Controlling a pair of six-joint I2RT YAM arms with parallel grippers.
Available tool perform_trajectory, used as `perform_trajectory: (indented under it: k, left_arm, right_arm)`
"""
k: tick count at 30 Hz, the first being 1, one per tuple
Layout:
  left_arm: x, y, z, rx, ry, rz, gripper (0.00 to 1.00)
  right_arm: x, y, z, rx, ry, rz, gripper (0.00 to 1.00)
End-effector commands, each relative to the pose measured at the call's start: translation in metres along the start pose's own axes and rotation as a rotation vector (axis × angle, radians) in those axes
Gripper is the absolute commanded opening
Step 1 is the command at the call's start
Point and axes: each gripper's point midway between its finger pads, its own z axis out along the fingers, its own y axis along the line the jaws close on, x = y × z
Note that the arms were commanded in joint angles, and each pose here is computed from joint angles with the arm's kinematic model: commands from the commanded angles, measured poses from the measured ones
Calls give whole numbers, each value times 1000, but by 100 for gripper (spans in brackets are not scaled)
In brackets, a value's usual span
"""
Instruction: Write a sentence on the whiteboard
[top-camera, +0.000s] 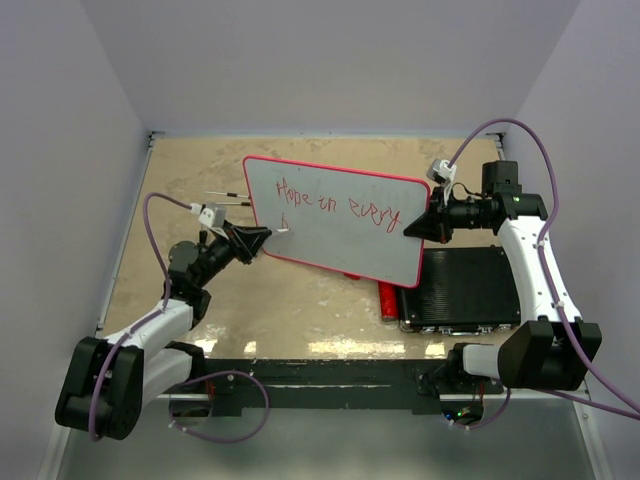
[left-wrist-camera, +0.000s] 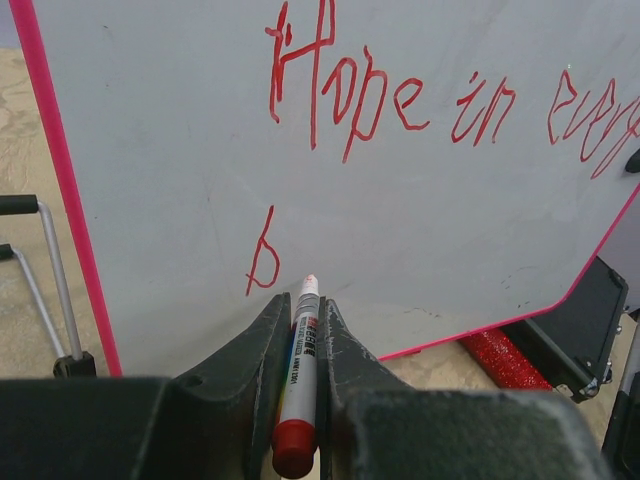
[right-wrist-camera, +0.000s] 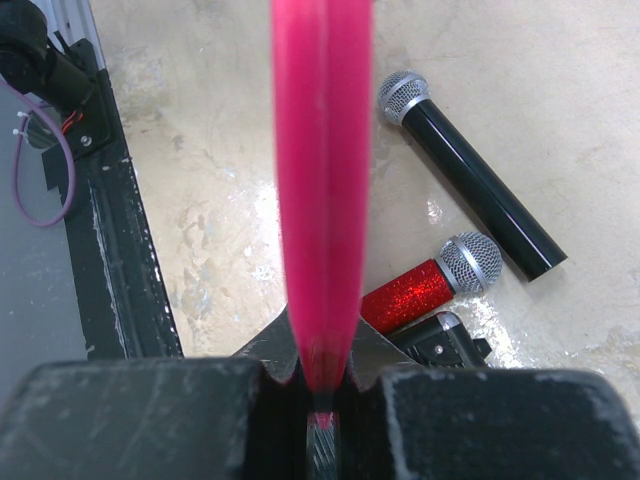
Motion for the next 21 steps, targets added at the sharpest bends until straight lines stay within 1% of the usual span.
perform_trajectory:
  k: [1, 21]
  left_arm:
    - [-26, -6, 11, 40, -72, 17, 0]
    - [-36, 0, 15, 9, -107, 33, 0]
  right_arm:
    - [-10, 4, -2, 4, -19, -73, 0]
    - [-10, 4, -2, 6, -21, -73, 0]
